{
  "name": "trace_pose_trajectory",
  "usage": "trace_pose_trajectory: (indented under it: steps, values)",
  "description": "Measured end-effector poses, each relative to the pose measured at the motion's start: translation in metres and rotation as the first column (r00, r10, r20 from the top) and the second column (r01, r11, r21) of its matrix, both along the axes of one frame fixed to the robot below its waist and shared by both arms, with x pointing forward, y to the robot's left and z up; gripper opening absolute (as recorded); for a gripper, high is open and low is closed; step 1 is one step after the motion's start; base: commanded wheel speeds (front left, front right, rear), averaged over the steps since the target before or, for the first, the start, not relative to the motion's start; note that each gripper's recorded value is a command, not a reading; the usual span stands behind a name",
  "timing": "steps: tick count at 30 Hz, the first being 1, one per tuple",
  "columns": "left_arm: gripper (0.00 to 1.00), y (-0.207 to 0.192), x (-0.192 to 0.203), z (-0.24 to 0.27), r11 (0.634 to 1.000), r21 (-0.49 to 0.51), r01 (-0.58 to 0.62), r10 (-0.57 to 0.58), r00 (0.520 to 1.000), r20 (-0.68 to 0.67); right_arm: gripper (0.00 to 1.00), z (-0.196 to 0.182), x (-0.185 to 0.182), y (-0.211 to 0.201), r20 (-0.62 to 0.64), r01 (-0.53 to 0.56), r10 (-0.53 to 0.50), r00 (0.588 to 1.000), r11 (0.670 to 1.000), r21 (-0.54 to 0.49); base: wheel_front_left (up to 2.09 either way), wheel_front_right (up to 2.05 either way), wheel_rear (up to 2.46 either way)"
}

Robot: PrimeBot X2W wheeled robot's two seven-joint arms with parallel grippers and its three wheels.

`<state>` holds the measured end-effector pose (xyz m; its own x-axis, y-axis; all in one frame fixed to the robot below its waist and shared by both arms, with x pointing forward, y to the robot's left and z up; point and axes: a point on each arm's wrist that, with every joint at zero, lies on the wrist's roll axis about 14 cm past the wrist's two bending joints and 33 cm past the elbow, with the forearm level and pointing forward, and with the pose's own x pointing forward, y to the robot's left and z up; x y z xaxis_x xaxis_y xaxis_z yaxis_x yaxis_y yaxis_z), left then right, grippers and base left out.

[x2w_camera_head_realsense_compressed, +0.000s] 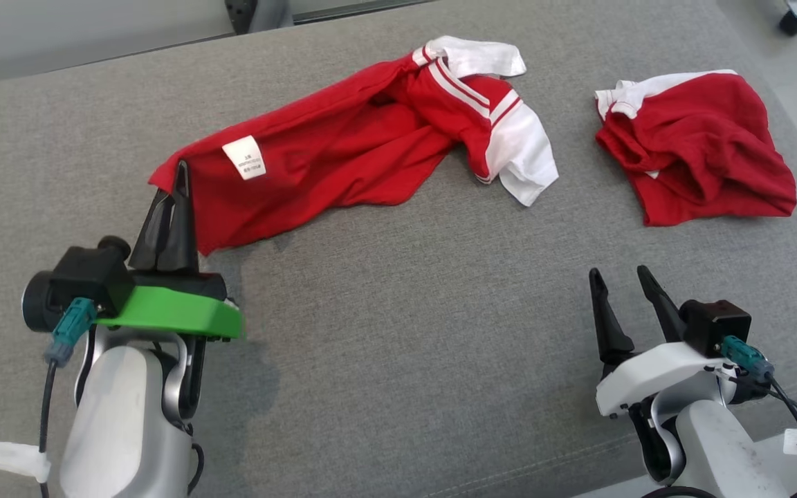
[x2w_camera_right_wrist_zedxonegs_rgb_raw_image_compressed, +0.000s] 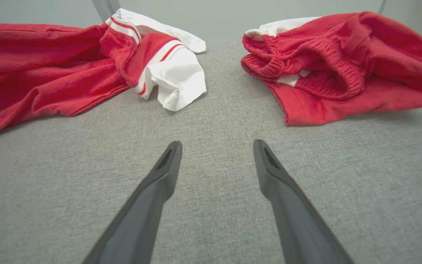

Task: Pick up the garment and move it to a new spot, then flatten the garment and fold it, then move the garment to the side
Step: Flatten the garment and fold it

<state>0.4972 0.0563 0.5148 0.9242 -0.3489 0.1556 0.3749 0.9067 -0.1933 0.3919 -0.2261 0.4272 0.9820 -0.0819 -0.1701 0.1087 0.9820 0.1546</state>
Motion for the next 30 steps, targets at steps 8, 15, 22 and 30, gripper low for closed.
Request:
trace_pose_trajectory:
  steps: [8,15,22,30]
  values:
    - [0.00,0.020,0.019,0.038,0.996,0.086,-0.022,0.012,0.994,0.108,1.00,-0.003,0.008,0.016,-0.001,-0.043,0.043,0.999,0.999,0.017,0.00,0.00,0.00]
    - [0.00,0.057,0.077,0.051,0.969,0.229,-0.094,0.061,0.987,0.147,1.00,-0.005,0.029,0.024,0.003,-0.073,0.073,0.997,0.997,0.012,0.00,0.00,0.00]
    - [0.40,0.074,0.124,0.031,0.947,0.298,-0.119,0.095,0.991,0.095,1.00,-0.017,0.029,0.013,-0.029,-0.041,0.041,0.999,0.999,0.014,0.00,0.00,0.00]
    - [1.00,0.054,0.141,-0.029,0.966,0.232,-0.119,0.134,0.990,-0.052,1.00,-0.027,0.020,-0.014,-0.064,0.030,-0.030,0.997,1.000,-0.010,0.00,0.00,0.00]
